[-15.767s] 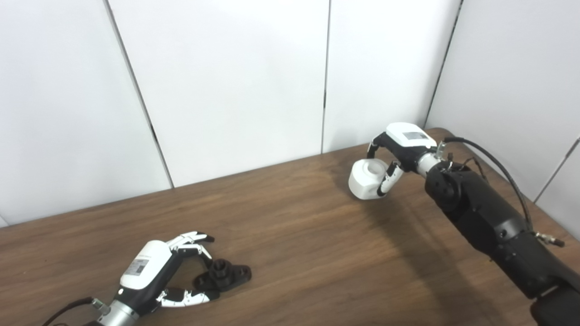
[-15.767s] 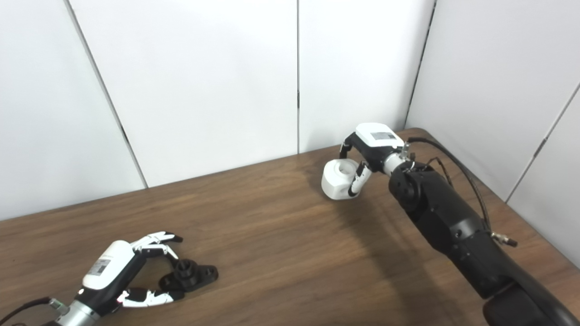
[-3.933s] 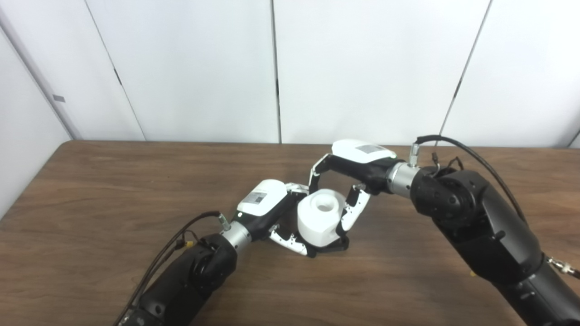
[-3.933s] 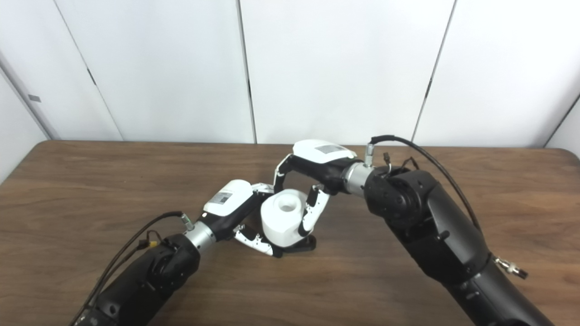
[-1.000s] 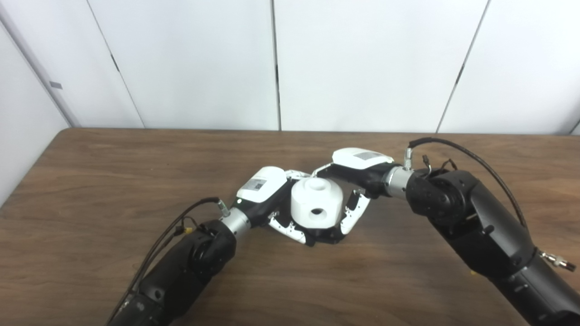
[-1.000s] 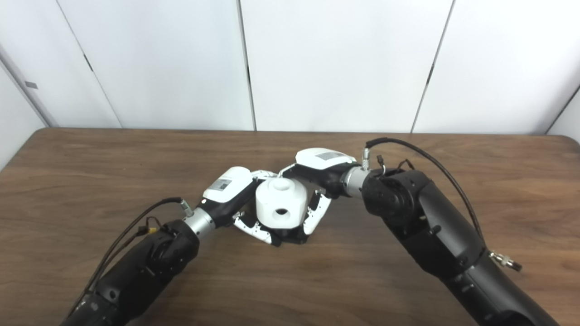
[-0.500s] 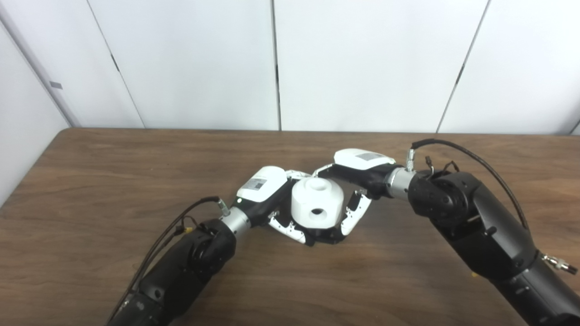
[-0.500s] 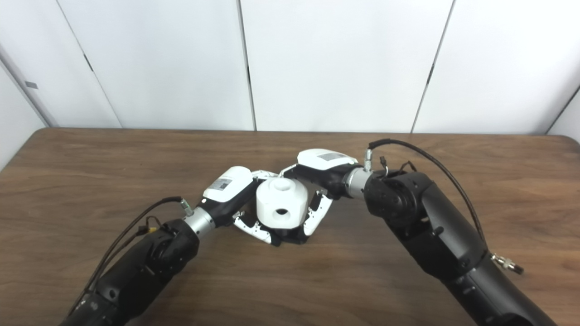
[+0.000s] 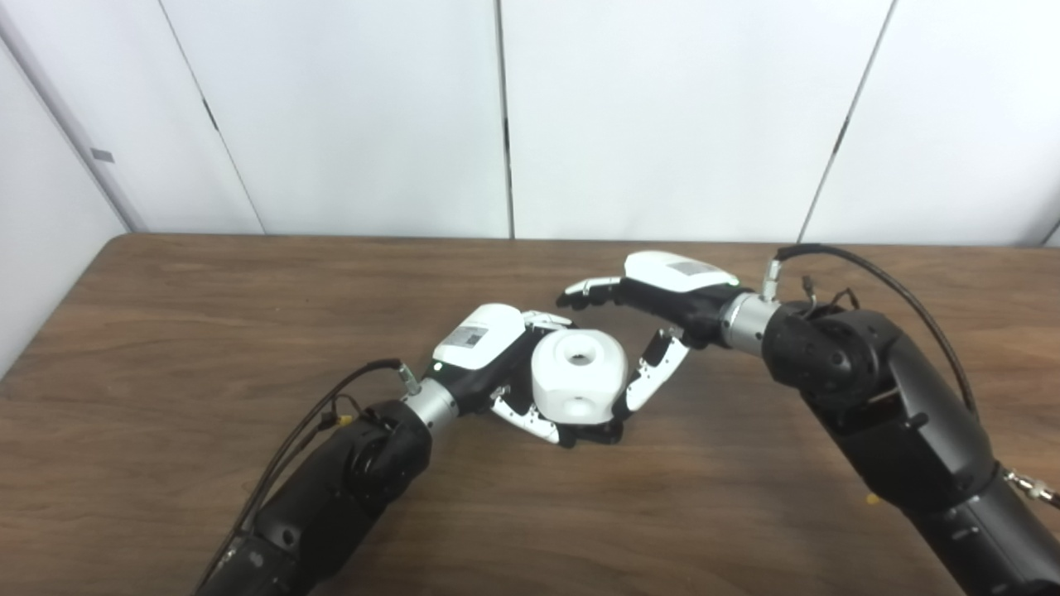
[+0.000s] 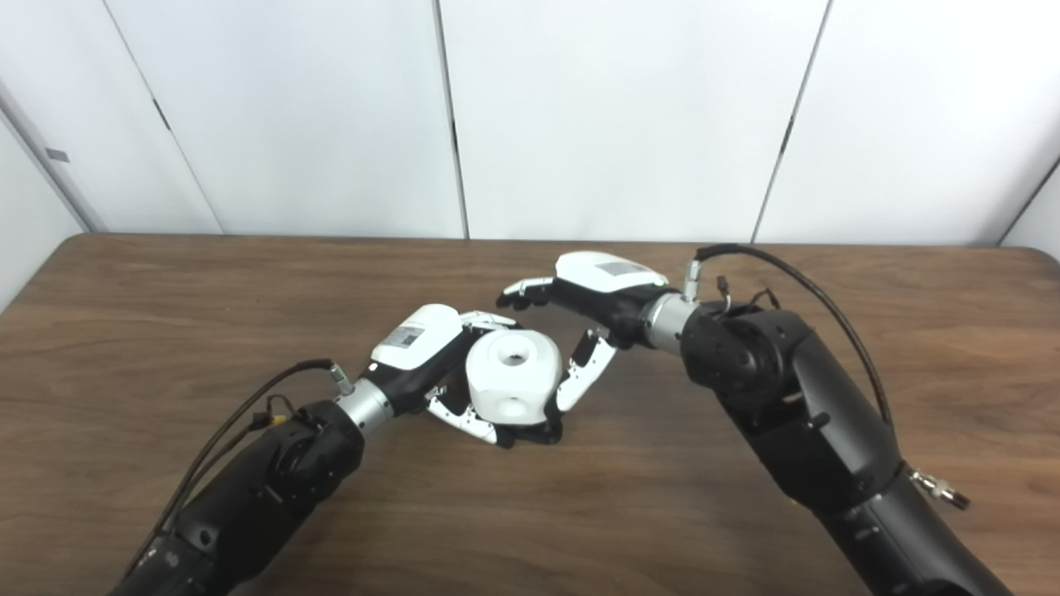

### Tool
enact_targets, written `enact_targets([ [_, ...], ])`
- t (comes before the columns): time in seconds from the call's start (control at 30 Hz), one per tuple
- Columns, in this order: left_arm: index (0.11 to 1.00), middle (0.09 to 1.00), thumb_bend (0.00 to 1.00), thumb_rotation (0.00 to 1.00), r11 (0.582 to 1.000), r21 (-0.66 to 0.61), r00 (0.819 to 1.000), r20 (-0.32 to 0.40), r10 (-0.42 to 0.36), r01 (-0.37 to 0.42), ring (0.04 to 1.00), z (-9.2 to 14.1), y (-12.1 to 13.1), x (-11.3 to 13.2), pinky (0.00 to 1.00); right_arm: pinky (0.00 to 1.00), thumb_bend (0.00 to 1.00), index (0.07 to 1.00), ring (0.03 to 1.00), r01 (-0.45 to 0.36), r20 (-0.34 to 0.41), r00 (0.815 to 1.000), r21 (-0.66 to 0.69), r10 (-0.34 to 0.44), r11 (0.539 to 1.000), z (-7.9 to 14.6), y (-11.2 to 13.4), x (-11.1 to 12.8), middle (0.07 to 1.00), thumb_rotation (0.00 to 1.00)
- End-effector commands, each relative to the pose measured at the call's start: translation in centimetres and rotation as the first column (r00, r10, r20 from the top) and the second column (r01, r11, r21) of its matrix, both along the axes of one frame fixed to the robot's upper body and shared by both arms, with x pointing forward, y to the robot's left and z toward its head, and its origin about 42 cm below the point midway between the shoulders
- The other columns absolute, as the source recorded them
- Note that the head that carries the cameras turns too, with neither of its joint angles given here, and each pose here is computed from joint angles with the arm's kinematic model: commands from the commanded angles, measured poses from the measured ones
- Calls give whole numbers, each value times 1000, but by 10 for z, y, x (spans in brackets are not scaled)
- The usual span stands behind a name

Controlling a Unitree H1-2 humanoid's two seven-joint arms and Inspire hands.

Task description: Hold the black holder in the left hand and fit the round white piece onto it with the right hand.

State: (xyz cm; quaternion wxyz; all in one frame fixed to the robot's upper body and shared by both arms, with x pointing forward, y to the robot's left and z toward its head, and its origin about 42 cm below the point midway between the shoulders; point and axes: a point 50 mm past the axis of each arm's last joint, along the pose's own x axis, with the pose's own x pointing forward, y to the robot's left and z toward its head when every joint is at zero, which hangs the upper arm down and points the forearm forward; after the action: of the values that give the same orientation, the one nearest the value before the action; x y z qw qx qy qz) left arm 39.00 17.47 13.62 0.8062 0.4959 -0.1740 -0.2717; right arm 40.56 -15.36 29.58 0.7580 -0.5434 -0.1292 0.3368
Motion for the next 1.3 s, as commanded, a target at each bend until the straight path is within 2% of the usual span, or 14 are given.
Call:
enact_targets([
  [0.0,615,818,1000,242,992,126,989,-149,24,-5,833,-36,12,-12,666,789,893,873,857,-11,135,991,60,3,998,40,0,3,862,240],
  [0.17,616,817,1000,256,992,125,989,-146,22,-4,831,-35,12,-12,666,722,895,871,838,19,186,982,83,-34,996,56,-11,7,859,227],
  [0.47,613,820,1000,248,992,124,988,-153,25,-6,834,-35,12,-12,668,708,922,859,832,53,166,984,103,-70,993,63,-21,6,852,199],
  [0.67,619,819,1000,257,992,126,989,-147,25,-6,835,-34,12,-12,672,728,951,885,867,58,137,988,93,-71,994,70,-30,6,891,161],
  [0.73,617,817,1000,257,992,127,989,-147,26,-7,832,-34,12,-12,670,691,959,888,865,53,134,989,95,-66,994,73,-35,7,900,149],
  [0.93,620,823,1000,252,991,133,987,-157,31,-10,843,-35,17,-12,679,703,910,884,880,93,166,980,132,-114,987,82,-58,-3,904,81],
  [0.97,623,826,1000,243,991,136,987,-160,33,-11,850,-34,18,-12,681,703,879,864,862,104,175,976,149,-130,983,81,-63,-5,887,31],
  [1.03,624,825,1000,237,990,139,987,-156,36,-14,850,-34,20,-12,679,691,860,847,839,126,198,966,208,-167,970,77,-73,-8,869,13],
  [1.1,625,827,1000,234,990,138,988,-151,36,-15,847,-34,22,-11,676,682,810,823,810,141,212,957,257,-198,956,70,-79,-9,840,2],
  [1.27,620,823,1000,234,992,127,988,-147,35,-16,839,-36,25,-11,671,647,770,782,761,157,220,946,331,-238,930,49,-87,-10,797,0],
])
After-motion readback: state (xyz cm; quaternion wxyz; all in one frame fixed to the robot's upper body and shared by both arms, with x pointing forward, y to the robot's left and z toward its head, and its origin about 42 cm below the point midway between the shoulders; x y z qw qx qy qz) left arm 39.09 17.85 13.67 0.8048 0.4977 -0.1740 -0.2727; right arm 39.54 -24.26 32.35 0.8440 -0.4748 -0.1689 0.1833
